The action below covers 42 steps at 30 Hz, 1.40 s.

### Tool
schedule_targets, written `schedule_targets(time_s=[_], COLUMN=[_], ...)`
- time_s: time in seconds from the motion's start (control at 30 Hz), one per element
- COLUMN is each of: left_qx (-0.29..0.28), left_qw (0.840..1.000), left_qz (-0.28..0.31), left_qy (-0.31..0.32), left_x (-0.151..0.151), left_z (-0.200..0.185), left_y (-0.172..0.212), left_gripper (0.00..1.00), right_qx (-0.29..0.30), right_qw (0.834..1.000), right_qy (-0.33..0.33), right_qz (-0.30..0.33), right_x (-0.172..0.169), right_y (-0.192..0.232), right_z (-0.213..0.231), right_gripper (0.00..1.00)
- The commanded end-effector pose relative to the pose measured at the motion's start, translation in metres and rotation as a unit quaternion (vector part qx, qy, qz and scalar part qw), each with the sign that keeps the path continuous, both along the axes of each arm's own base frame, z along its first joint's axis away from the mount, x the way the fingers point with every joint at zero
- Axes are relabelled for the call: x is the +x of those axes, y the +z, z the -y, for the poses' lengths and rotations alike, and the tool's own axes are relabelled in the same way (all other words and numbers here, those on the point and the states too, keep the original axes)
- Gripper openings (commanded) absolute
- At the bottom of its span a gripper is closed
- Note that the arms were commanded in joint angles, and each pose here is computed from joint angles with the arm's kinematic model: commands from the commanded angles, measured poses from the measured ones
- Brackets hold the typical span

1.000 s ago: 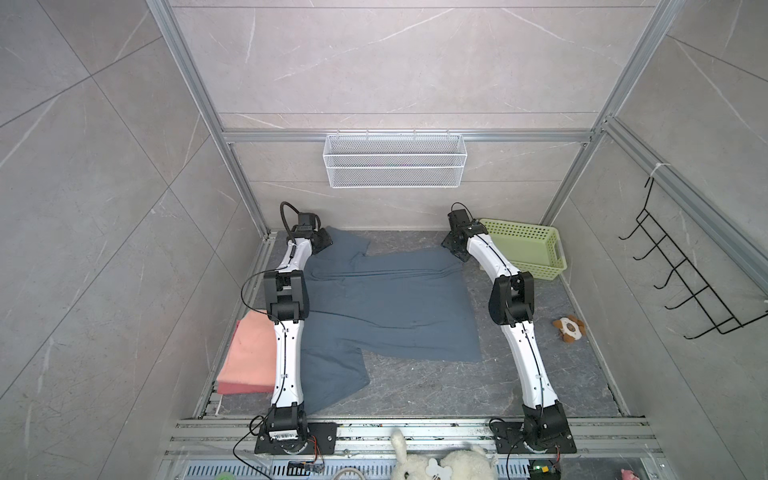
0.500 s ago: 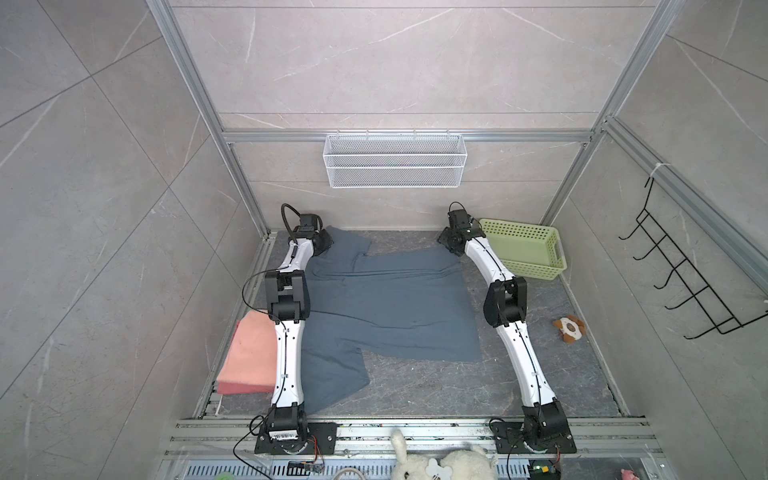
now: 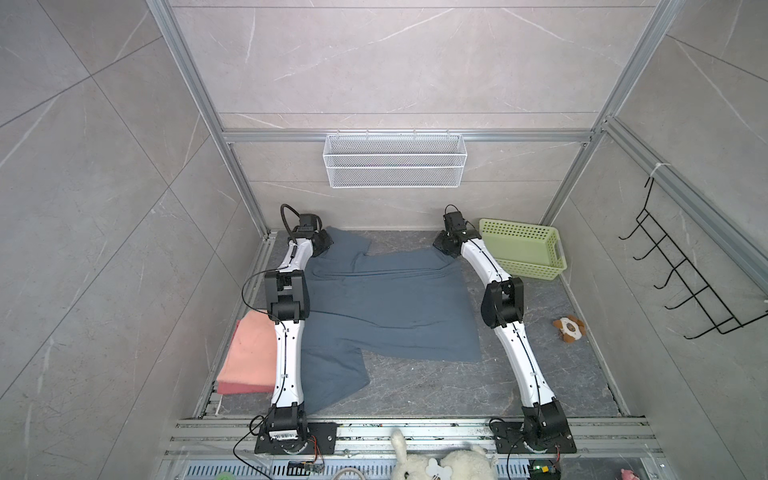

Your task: Fold and stack the t-shirts

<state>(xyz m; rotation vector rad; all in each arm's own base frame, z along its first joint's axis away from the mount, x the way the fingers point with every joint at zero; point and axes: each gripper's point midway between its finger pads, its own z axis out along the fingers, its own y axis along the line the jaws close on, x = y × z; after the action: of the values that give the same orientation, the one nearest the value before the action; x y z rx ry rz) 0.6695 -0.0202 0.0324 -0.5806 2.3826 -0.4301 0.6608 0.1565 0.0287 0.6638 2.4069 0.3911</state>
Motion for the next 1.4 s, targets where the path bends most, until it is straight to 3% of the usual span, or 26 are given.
schedule_targets(time_s=[0.0,0.27,0.37,0.6,0.87,1.37], left_qx=[-0.022,-0.069,-0.072,-0.064,-0.049,-0.003], left_qw=[0.999,0.993,0.988,0.982,0.983,0.994], left_qz=[-0.025,0.098,0.135,0.18,0.172,0.097], left_qy=[-0.002,0.001,-0.009,-0.013,-0.032,-0.044], left_x=[-0.012,0.009,0.006,-0.011,-0.026,-0.062], left_z=[0.002,-0.015,-0.014,-0.02,-0.022,-0.03], left_y=[0.002,0.101,0.139,0.187,0.188,0.138], left_gripper=[0.0,0.0,0.0,0.0,0.0,0.0], right_qx=[0.004,0.003,0.006,0.013,-0.008,-0.02], right_qw=[1.0,0.996,0.994,0.99,0.991,0.997], right_qy=[-0.014,-0.019,-0.014,-0.009,0.006,0.026], right_qz=[0.0,0.089,0.11,0.137,0.13,0.066], right_x=[-0.001,0.011,0.01,0.002,-0.011,-0.025], right_y=[0.01,0.106,0.128,0.163,0.171,0.119], right_z=[0.005,0.014,0.014,0.014,0.019,0.023], right_gripper=[0.0,0.0,0.0,0.0,0.0,0.0])
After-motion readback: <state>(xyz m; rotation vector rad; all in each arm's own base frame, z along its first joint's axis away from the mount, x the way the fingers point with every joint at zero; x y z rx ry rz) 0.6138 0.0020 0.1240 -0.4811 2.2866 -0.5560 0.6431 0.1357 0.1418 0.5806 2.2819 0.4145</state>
